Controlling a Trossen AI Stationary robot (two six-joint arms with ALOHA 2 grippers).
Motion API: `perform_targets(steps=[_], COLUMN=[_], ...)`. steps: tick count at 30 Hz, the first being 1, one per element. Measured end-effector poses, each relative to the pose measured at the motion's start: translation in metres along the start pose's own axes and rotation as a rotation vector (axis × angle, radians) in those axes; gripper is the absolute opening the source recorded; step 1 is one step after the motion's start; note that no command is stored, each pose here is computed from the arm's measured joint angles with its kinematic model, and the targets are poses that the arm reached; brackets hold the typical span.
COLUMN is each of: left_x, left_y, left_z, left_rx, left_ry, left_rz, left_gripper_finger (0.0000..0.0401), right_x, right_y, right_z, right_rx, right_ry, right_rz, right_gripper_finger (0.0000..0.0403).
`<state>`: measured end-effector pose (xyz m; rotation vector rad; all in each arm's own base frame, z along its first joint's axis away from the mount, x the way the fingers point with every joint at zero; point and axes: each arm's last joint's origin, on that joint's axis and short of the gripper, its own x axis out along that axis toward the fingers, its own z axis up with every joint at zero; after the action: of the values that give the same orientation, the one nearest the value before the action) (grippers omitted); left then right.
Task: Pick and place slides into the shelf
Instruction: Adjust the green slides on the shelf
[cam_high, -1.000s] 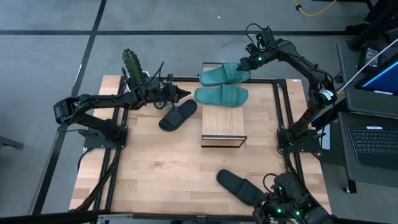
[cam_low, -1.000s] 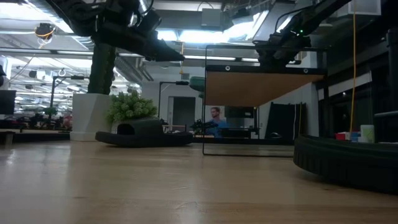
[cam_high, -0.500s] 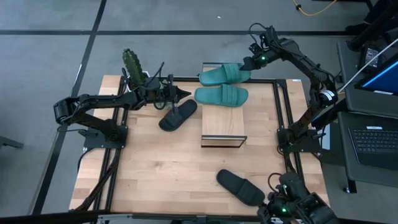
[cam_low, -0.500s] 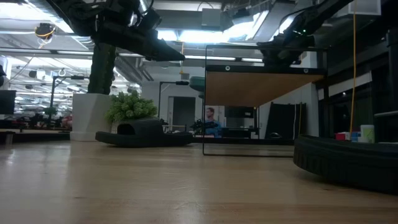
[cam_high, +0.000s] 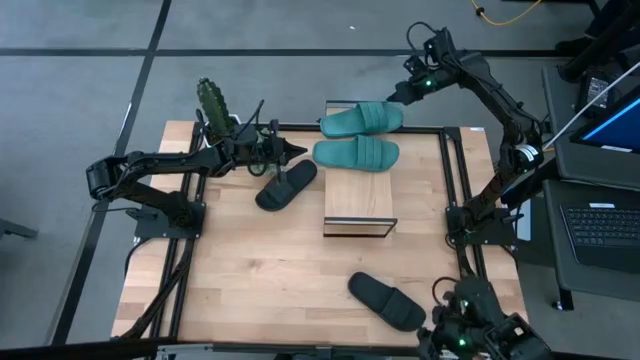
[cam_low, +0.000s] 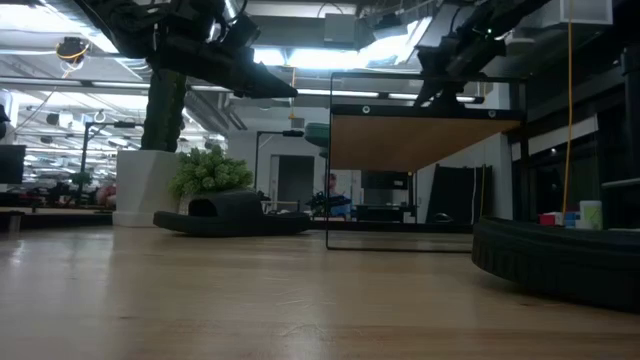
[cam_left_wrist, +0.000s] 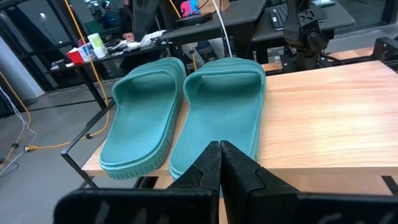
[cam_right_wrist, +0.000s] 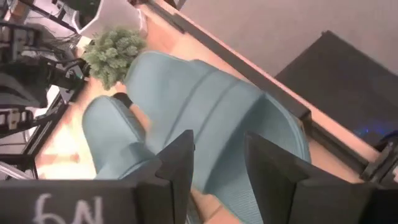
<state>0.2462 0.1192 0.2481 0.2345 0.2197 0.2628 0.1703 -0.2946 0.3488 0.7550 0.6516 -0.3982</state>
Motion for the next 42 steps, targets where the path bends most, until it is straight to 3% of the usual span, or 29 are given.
perform_targets(steps=[3, 10, 15, 21, 26, 32, 39, 42], left_x=[0.0, 0.0, 0.0, 0.0, 0.0, 0.001, 0.004, 0.005], left_y=[0.0, 0.0, 0.0, 0.0, -0.004, -0.013, -0.021, -0.024], left_z=[0.0, 0.0, 0.0, 0.0, 0.003, 0.009, 0.023, 0.035], left_rx=[0.0, 0.0, 0.001, 0.001, 0.03, 0.047, 0.054, 0.053], left_ry=[0.0, -0.001, -0.001, -0.002, -0.057, -0.105, -0.117, -0.104], left_rz=[0.0, 0.001, 0.001, -0.001, -0.127, -0.175, -0.201, -0.229], left_gripper_finger=[0.0, 0.0, 0.0, 0.0, 0.0, 0.0, 0.0, 0.0], right_x=[0.001, -0.009, -0.011, -0.001, -0.003, -0.005, 0.001, 0.007], right_y=[0.017, 0.07, 0.097, 0.098, 0.101, 0.096, 0.092, 0.089], right_z=[-0.002, -0.014, -0.039, -0.095, -0.137, -0.183, -0.22, -0.23], right_rx=[-0.09, -0.312, -0.443, -0.485, -0.541, -0.605, -0.697, -0.746], right_ry=[0.01, -0.009, -0.096, -0.217, -0.387, -0.55, -0.665, -0.67], right_rz=[0.01, -0.133, -0.075, -0.015, 0.054, -0.038, 0.039, -0.001], right_gripper_finger=[0.0134, 0.0105, 0.0092, 0.0077, 0.006, 0.004, 0.0025, 0.0018])
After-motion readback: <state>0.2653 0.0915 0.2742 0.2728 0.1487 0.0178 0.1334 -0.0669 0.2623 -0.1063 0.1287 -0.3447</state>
